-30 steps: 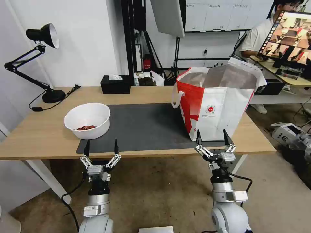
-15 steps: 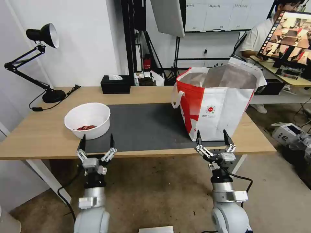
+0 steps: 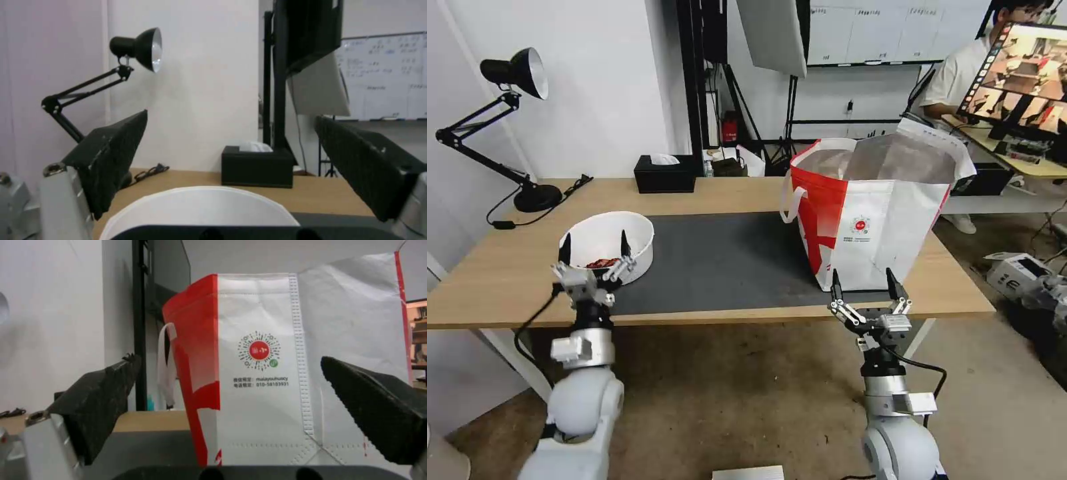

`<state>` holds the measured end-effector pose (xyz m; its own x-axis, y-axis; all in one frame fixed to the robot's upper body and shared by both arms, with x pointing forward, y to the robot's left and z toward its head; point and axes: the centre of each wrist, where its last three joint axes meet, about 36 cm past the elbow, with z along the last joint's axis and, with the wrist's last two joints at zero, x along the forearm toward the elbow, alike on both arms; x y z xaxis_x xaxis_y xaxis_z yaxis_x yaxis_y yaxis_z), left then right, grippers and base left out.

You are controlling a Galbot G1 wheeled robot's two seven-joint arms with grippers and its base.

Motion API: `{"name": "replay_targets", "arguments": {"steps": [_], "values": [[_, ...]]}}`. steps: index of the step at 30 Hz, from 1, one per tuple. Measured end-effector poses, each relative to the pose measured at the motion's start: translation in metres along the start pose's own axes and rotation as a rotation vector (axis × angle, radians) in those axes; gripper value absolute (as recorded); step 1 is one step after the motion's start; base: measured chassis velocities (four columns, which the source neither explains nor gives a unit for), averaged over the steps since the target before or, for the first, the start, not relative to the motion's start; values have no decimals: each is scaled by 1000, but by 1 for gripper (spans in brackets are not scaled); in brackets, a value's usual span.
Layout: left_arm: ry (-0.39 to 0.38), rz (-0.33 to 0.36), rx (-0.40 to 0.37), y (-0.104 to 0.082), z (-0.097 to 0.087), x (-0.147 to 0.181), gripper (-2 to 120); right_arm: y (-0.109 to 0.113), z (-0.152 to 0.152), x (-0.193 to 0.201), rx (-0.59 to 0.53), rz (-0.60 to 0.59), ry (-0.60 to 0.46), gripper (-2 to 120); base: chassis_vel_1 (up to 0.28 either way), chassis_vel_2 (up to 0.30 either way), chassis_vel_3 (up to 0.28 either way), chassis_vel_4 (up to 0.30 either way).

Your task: Pick up the trash from the table and place it into the takeout bag.

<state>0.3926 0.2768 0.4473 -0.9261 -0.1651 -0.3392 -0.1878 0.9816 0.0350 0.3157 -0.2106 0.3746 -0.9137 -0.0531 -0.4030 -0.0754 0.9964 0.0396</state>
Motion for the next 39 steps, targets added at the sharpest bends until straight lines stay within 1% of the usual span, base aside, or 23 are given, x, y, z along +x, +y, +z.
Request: {"name": "replay_targets", "arguments": {"steps": [2, 4, 7, 8, 10, 11, 12, 15, 16, 19, 20, 24, 25, 28, 29, 32, 33, 35, 39], "values": [[23, -7, -5, 7, -8, -18, 100, 0, 1, 0, 1, 0, 2, 100, 0, 0, 0, 0], [28, -9, -5, 9, -9, -24, 100, 0, 1, 0, 1, 0, 2, 100, 0, 0, 0, 0], [59, -17, -12, 19, -12, -45, 100, 0, 1, 0, 1, 0, 3, 100, 0, 0, 0, 0], [59, -17, -12, 19, -12, -45, 100, 0, 1, 0, 1, 0, 3, 100, 0, 0, 0, 0], [129, -42, 3, 31, -17, -70, 100, 0, 1, 2, 3, 1, 7, 100, 0, 0, 0, 0], [148, -46, 8, 34, -19, -76, 100, -1, 1, 2, 4, 2, 7, 100, 0, 0, 0, 0], [148, -46, 8, 34, -19, -76, 100, -1, 1, 2, 4, 2, 7, 100, 0, 0, 0, 0], [215, -52, 2, 44, -24, -95, 100, -1, 1, 3, 6, 4, 8, 100, 0, 0, 0, 0], [215, -52, 2, 44, -24, -95, 100, -1, 1, 3, 6, 4, 8, 100, 0, 0, 0, 0], [299, -54, 3, 54, -31, -114, 100, -1, 1, 3, 6, 5, 8, 100, 0, 0, 0, 0], [299, -54, 3, 54, -31, -114, 100, -1, 1, 3, 6, 5, 8, 100, 0, 0, 0, 0], [465, -53, -14, 68, -40, -136, 100, 0, 1, 5, 7, 5, 13, 100, 0, 0, 0, 0], [465, -53, -14, 68, -40, -136, 100, 0, 1, 5, 7, 5, 13, 100, 0, 0, 0, 0], [553, -37, -1, 80, -49, -154, 100, 0, 1, 5, 8, 5, 14, 100, 0, 0, 0, 0], [553, -37, -1, 80, -49, -154, 100, 0, 1, 5, 8, 5, 14, 100, 0, 0, 0, 0], [606, -36, -12, 90, -54, -166, 100, 2, 1, 6, 10, 3, 15, 100, 0, 0, 0, 0], [606, -36, -12, 90, -54, -166, 100, 2, 1, 6, 10, 3, 15, 100, 0, 0, 0, 0], [641, -37, -23, 95, -56, -171, 100, 3, 2, 7, 11, 4, 17, 100, 0, 0, 0, 0], [658, -43, -31, 101, -55, -172, 100, 5, 2, 10, 10, 6, 23, 100, 0, 0, 0, 0]]}}
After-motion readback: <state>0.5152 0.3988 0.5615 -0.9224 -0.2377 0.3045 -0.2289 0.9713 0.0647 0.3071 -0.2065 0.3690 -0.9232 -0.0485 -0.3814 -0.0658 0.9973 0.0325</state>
